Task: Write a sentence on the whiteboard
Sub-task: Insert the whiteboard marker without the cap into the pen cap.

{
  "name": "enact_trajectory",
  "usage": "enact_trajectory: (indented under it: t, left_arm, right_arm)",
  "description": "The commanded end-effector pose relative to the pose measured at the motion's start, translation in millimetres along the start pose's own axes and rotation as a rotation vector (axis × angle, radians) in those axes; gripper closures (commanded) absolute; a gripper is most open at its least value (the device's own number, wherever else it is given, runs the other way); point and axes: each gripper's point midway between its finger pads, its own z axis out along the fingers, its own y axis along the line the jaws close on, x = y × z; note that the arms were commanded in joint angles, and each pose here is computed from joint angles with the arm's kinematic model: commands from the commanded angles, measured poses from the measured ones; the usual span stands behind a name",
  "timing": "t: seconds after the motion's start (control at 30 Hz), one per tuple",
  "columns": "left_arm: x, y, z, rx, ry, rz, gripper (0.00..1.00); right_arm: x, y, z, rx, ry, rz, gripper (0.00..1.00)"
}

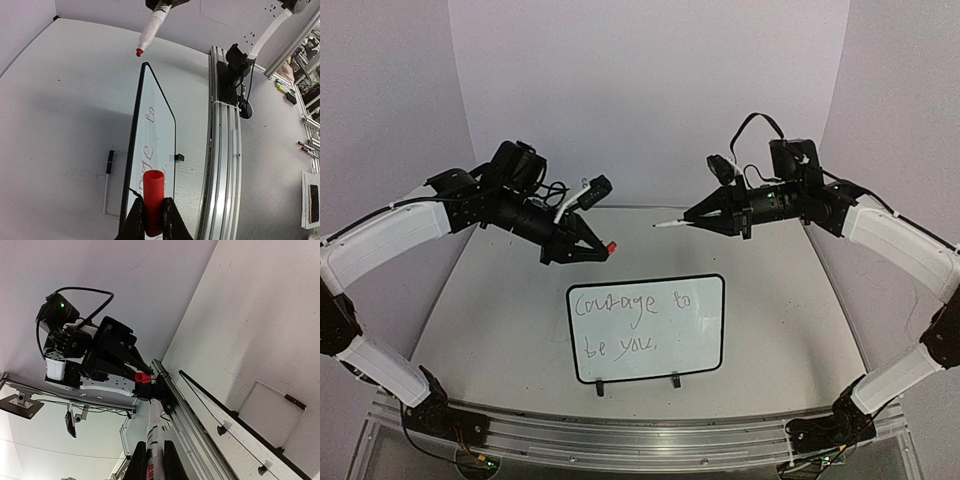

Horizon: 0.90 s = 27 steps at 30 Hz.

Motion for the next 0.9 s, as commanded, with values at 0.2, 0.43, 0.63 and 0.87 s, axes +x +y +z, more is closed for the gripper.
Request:
enact_trajectory:
  t: [0.2,0.43,0.63,0.87]
  left_arm:
    - [7,-27,21,0.092,0.073,0.028,1.00]
    - [8,-30,23,0.099,0.081,0.033,1.00]
    - [8,-31,23,0.102,0.075,0.033,1.00]
    - [7,-33,24,0.111,0.071,0.035,1.00]
  right_arm:
    - [21,18,19,-0.073,0.100,-0.010,1.00]
    - [39,11,34,-0.070,0.158,0.003,1.00]
    - [47,2,42,-0.055,0.181,0.014,1.00]
    - [53,-1,46,-0.054,0.203,0.020,1.00]
